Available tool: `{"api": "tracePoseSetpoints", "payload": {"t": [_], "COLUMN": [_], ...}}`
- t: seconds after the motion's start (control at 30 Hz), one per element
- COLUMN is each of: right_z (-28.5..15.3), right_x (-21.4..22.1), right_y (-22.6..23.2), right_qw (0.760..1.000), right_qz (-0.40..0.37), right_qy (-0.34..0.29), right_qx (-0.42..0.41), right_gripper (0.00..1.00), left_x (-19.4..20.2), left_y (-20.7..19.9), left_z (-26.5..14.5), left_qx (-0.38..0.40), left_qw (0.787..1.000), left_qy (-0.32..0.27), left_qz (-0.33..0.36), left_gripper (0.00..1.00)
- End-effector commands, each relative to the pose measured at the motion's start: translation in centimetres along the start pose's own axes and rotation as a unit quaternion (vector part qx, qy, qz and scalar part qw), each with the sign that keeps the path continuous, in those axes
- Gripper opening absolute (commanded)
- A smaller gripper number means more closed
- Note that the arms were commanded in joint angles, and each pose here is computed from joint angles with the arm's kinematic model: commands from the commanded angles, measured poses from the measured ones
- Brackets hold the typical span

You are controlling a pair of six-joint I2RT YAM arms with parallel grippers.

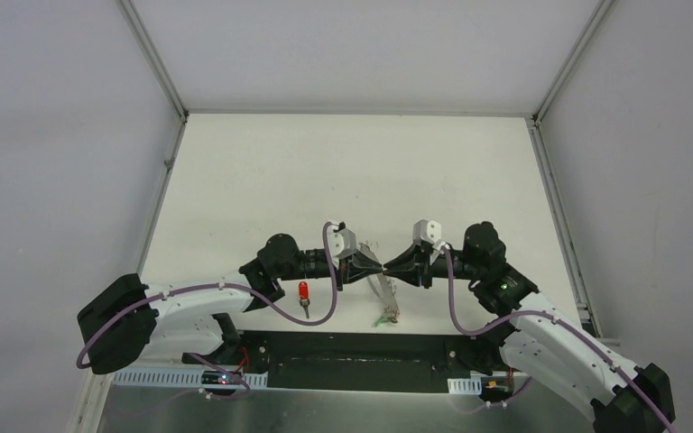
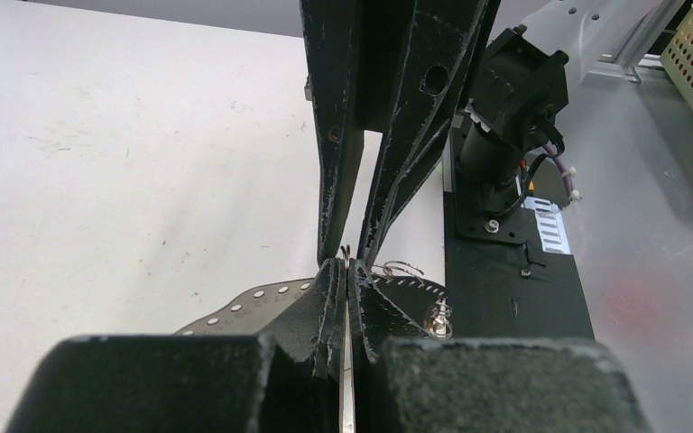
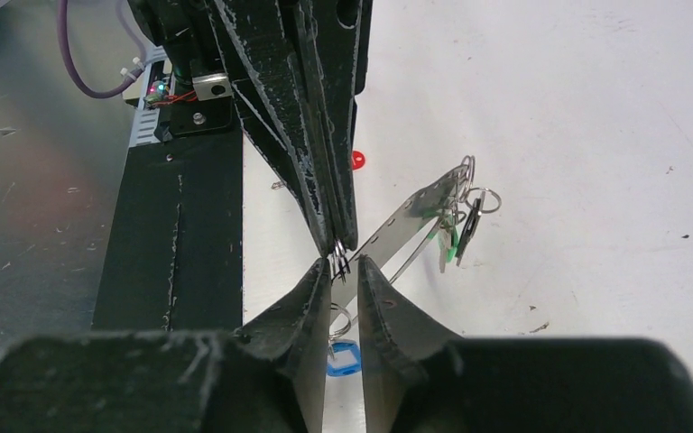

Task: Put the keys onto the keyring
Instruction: Adjust the keyring at the center of the board.

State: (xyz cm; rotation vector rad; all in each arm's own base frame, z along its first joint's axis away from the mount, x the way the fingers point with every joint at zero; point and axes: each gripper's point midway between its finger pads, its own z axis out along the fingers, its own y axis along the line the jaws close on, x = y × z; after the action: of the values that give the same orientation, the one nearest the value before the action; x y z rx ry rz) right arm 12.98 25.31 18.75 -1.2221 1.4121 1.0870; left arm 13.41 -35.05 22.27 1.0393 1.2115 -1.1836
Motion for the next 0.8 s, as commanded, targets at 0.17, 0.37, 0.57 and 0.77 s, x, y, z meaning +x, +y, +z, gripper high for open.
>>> {"api": "tracePoseSetpoints", "payload": {"t": [0.17, 0.37, 0.57, 0.77], "right_z": [0.5, 0.5, 0.3, -0.1], "right_x": [-0.9, -1.1, -0.2, 0.8], "right_y": [0.6, 0.6, 0.8, 0.4], "right_qw": [0.999, 0.999, 0.999, 0.995], "right_qz": [-0.021, -0.019, 0.005, 0.025], "right_qy": [-0.017, -0.017, 0.020, 0.091], "right_qx": [-0.030, -0.036, -0.041, -0.044], "right_gripper": [0.04, 0.00, 0.00, 0.00], "left_x": [-4.1, -3.8, -2.9, -0.8], "left_y": [-0.6, -0.6, -0.1, 0.2], "left_z": [0.1, 0.1, -0.2, -0.9], "left_qx": [0.012, 0.009, -0.006, -0.015], "left_qw": [0.997, 0.998, 1.000, 0.997], "left_qy": [-0.065, -0.058, -0.012, 0.074], "left_qz": [0.039, 0.036, 0.019, 0.020], "left_gripper": [0.00, 0.00, 0.22, 0.36]}}
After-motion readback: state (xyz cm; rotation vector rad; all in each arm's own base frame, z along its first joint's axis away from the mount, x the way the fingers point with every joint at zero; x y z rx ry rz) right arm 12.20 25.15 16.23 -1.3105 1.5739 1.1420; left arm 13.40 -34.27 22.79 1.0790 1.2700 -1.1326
